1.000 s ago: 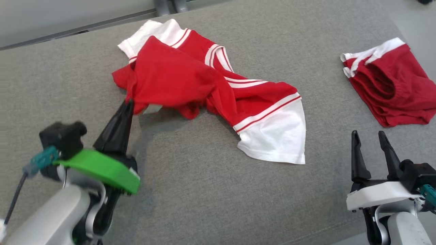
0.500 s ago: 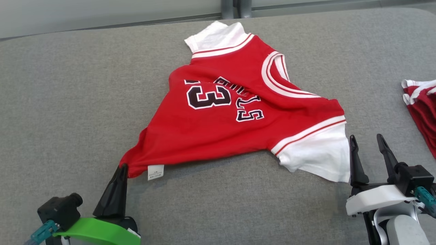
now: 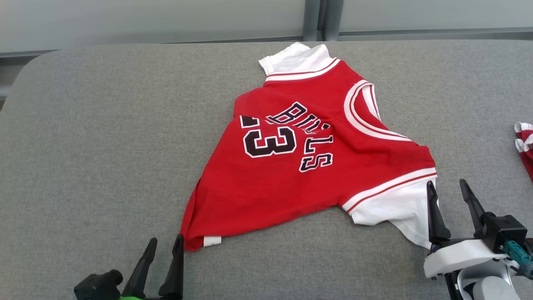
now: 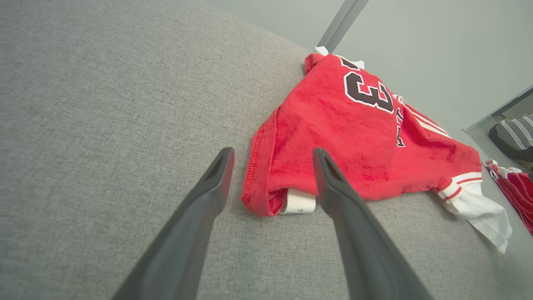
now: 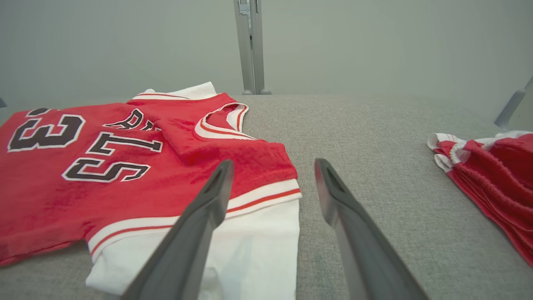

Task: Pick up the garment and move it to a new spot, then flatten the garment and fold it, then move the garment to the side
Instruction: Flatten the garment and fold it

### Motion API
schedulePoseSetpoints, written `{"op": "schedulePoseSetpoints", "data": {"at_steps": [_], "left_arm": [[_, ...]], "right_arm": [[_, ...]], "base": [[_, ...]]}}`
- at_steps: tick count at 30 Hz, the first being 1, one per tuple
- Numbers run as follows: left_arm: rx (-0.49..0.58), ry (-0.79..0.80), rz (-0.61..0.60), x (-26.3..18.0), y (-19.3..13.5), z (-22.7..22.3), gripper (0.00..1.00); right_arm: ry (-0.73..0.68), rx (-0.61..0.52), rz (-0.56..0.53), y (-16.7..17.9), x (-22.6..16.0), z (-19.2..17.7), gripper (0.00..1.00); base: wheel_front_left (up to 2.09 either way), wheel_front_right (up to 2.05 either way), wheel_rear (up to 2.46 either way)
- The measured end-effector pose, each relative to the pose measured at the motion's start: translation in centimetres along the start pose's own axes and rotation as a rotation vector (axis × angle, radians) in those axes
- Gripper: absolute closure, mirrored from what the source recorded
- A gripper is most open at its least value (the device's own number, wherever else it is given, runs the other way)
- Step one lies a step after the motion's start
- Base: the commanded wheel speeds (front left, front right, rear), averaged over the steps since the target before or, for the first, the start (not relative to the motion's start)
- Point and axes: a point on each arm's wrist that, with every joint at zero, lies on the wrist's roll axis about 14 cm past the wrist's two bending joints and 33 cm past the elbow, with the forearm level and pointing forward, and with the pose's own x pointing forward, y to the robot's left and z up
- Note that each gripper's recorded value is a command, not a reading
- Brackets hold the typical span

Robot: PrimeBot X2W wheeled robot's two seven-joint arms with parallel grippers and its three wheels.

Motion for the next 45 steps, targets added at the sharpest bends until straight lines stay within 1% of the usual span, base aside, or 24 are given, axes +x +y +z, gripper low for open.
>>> {"op": "schedulePoseSetpoints", "data": {"at_steps": [5,12,14,18,22,27,30,36,40,45], "left_arm": [[0.009,0.016,0.034,-0.4,1.4,-1.0,0.00],[0.017,-0.010,0.014,-0.7,0.7,-0.9,0.00],[0.048,-0.024,-0.004,-0.9,0.2,-0.6,0.00],[0.072,-0.055,-0.014,-1.4,-0.8,-0.1,0.00],[0.114,-0.062,-0.036,-1.6,-1.6,-0.2,0.00],[0.170,-0.073,-0.033,-1.7,-1.8,0.0,0.00],[0.212,-0.120,-0.025,-1.8,-1.8,1.3,0.00],[0.253,-0.183,0.028,-3.0,-0.7,3.0,0.00],[0.271,-0.223,0.076,-3.6,0.8,4.3,0.00],[0.296,-0.208,0.099,-4.1,2.7,4.3,0.00]], "right_arm": [[-0.005,-0.002,-0.013,-0.4,-0.4,0.2,0.00],[-0.002,-0.006,-0.041,-1.4,-1.5,0.2,0.00],[0.003,-0.006,-0.051,-1.7,-2.1,0.1,0.00],[0.013,-0.002,-0.067,-2.1,-3.2,-0.1,0.00],[0.043,0.001,-0.068,-2.1,-4.1,-1.1,0.00],[0.077,0.001,-0.062,-1.8,-4.6,-1.9,0.00],[0.066,-0.005,-0.059,-1.8,-4.6,-1.6,0.00],[-0.007,-0.034,-0.043,-1.4,-4.6,0.6,0.00],[-0.057,-0.043,-0.007,-0.3,-4.5,2.2,0.00],[-0.081,-0.051,0.039,1.2,-4.4,2.9,0.00]], "base": [[0.00,0.00,0.00],[0.00,0.00,0.00],[0.00,0.00,0.00],[0.00,0.00,0.00],[0.00,0.00,0.00],[0.00,0.00,0.00],[0.00,0.00,0.00],[0.00,0.00,0.00],[0.00,0.00,0.00],[0.00,0.00,0.00]]}}
